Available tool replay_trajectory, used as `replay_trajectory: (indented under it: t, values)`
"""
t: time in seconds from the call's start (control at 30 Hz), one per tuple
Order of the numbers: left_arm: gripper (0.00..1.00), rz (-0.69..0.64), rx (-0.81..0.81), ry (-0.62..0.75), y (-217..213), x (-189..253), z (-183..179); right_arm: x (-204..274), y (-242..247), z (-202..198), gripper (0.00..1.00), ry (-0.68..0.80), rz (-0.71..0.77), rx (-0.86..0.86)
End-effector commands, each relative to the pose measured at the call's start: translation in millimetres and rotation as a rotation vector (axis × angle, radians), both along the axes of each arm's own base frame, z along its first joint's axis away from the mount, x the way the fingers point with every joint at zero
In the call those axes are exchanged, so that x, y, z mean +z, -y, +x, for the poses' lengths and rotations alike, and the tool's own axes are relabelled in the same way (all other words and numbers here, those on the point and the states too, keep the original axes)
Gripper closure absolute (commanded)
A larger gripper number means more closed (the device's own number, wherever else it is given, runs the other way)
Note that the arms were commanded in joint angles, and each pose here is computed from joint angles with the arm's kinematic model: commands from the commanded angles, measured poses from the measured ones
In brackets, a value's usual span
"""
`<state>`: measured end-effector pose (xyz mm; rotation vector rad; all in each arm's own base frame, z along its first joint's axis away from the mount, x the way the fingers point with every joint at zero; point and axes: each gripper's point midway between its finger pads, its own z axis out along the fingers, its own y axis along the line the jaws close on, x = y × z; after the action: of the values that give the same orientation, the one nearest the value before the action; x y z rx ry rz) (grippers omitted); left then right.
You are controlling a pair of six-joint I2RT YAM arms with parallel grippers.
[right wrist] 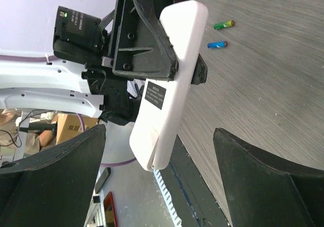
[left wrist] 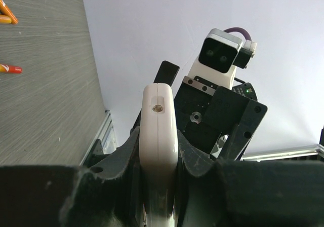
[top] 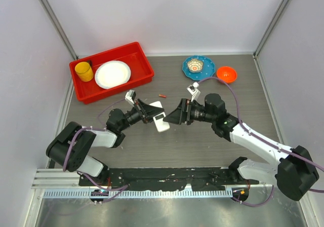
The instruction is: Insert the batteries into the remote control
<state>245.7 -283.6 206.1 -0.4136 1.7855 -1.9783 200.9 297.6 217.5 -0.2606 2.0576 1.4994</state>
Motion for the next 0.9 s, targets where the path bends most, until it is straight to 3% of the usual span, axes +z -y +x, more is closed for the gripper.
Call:
replay_trajectory:
  t: [0.0,0.37,0.87]
  values:
    - [1.0,-0.138,-0.021,0.253,-4,60,-12,7,-4,-8,0.08,0.023,0.021,0.072]
    - [1.0,-0.137,-0.014,0.262,-5,61,-12,8,-12,-24,0.18,-0.054,0.088,0.174]
    - [1.0,-0.133,-0.012,0.26,-5,60,-12,-2,-15,-23,0.35,-0.091,0.083,0.174]
